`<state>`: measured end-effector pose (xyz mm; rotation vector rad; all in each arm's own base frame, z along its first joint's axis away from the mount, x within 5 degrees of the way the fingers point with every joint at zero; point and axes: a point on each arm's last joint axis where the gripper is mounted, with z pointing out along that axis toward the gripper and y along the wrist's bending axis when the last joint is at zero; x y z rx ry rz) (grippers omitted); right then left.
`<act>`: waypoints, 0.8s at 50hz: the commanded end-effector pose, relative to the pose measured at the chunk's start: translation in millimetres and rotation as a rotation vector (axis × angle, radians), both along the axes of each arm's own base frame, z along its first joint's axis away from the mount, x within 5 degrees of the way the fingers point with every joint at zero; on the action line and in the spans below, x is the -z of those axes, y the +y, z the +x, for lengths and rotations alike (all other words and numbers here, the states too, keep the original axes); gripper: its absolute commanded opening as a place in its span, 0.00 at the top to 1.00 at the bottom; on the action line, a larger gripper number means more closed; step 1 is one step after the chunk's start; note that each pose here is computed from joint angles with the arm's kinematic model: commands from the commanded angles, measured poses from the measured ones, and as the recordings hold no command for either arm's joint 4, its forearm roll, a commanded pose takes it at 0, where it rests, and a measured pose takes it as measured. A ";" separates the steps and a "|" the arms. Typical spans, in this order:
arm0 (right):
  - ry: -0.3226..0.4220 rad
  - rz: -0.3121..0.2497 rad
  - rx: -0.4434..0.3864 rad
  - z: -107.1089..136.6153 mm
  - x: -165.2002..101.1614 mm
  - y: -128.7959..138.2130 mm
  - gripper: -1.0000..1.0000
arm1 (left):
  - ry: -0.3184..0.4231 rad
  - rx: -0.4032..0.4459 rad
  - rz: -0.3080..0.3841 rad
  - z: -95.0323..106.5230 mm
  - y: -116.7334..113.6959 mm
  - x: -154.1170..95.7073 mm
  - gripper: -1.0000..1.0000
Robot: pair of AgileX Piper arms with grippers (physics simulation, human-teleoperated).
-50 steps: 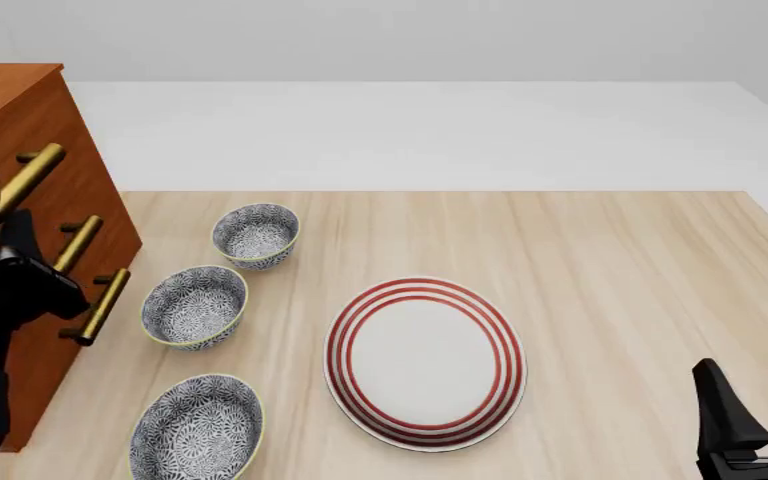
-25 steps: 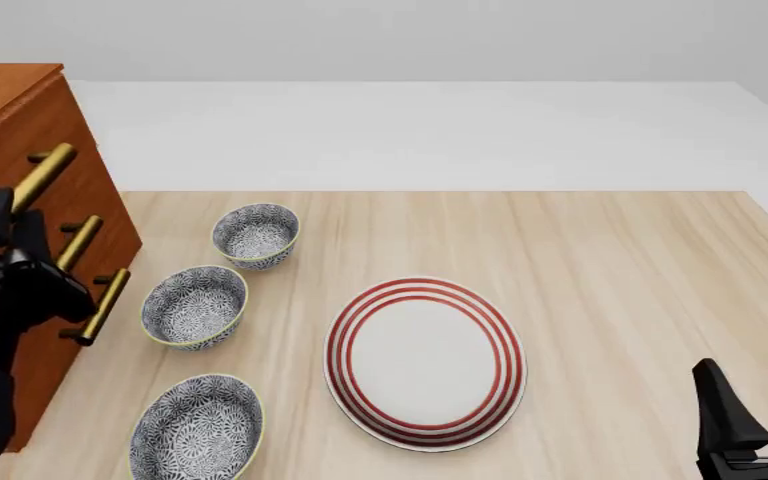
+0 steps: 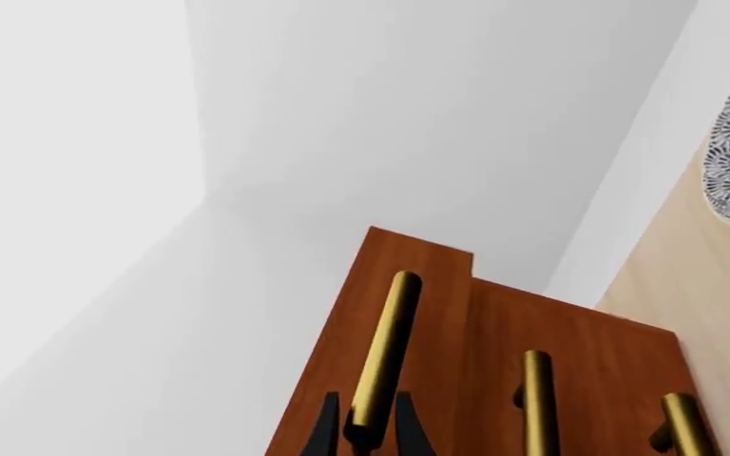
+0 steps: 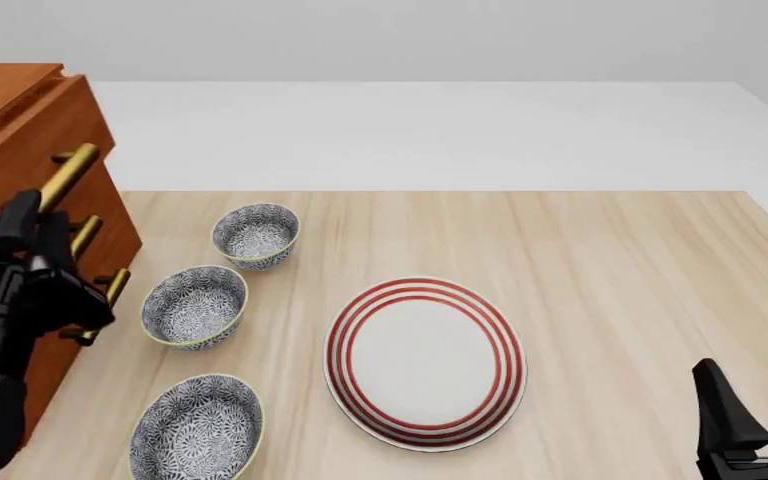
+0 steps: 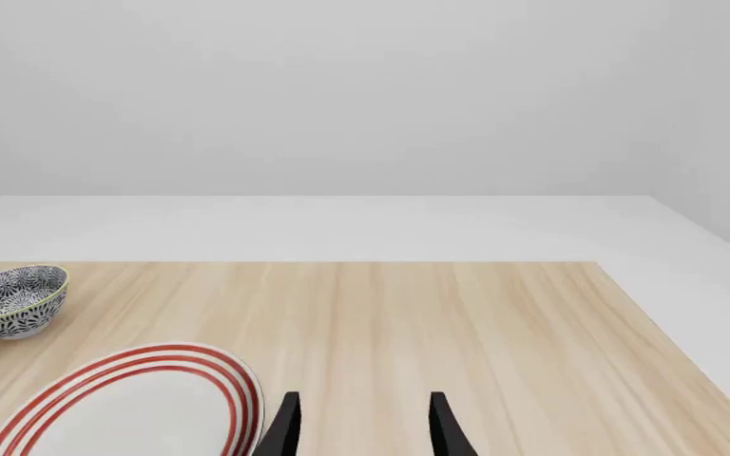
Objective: Open the top drawer of the cabinet.
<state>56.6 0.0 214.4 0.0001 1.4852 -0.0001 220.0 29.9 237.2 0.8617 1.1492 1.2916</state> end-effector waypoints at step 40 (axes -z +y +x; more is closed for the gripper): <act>0.000 0.000 0.000 0.0 0.0 0.0 0.00 | -0.018 0.032 0.020 -15.3 -11.7 -1.1 1.00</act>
